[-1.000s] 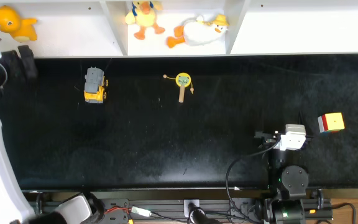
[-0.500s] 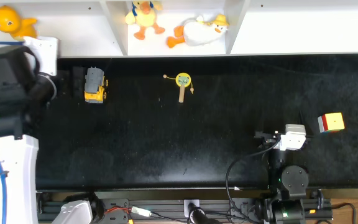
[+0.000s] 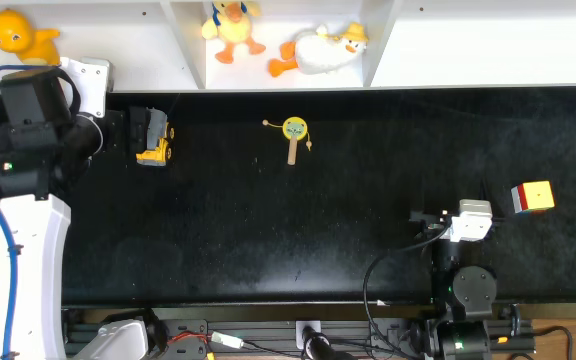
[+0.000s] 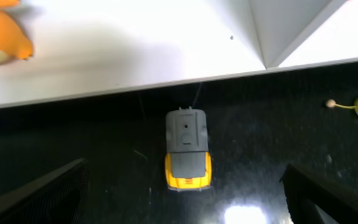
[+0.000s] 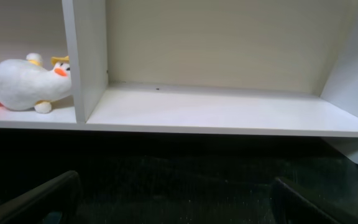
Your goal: Store Toys
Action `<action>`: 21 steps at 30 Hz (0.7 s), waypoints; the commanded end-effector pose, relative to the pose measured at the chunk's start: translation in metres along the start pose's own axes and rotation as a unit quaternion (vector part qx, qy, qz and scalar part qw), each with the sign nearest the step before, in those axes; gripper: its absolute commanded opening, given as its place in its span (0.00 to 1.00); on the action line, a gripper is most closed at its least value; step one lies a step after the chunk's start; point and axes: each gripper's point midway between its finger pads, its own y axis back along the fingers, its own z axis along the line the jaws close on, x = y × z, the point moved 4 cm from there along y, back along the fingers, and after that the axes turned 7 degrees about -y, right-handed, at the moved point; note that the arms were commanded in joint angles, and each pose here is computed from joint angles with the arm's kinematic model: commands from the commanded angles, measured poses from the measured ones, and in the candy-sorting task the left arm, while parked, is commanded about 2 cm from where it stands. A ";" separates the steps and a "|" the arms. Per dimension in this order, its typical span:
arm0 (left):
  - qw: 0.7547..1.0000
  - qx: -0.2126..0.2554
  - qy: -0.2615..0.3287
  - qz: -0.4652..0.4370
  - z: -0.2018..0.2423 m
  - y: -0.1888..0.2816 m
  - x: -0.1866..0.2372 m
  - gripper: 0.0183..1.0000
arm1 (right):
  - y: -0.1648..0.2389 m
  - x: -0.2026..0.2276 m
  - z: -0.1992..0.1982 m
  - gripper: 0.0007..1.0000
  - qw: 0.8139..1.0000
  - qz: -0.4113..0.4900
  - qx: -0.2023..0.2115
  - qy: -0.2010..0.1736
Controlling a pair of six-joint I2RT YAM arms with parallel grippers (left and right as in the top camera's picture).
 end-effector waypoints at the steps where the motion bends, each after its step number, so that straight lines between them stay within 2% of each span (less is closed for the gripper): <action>1: 0.999 0.033 0.000 0.030 -0.009 -0.013 0.010 1.00 | 0.000 0.003 -0.001 1.00 1.000 -0.001 0.003 -0.004; 16: 0.989 0.037 0.023 0.138 -0.006 -0.065 0.045 1.00 | 0.000 0.003 -0.001 1.00 1.000 -0.001 0.003 -0.004; 21: 0.985 0.004 0.024 0.169 -0.002 -0.076 0.058 1.00 | 0.000 0.003 -0.001 1.00 1.000 -0.001 0.003 -0.004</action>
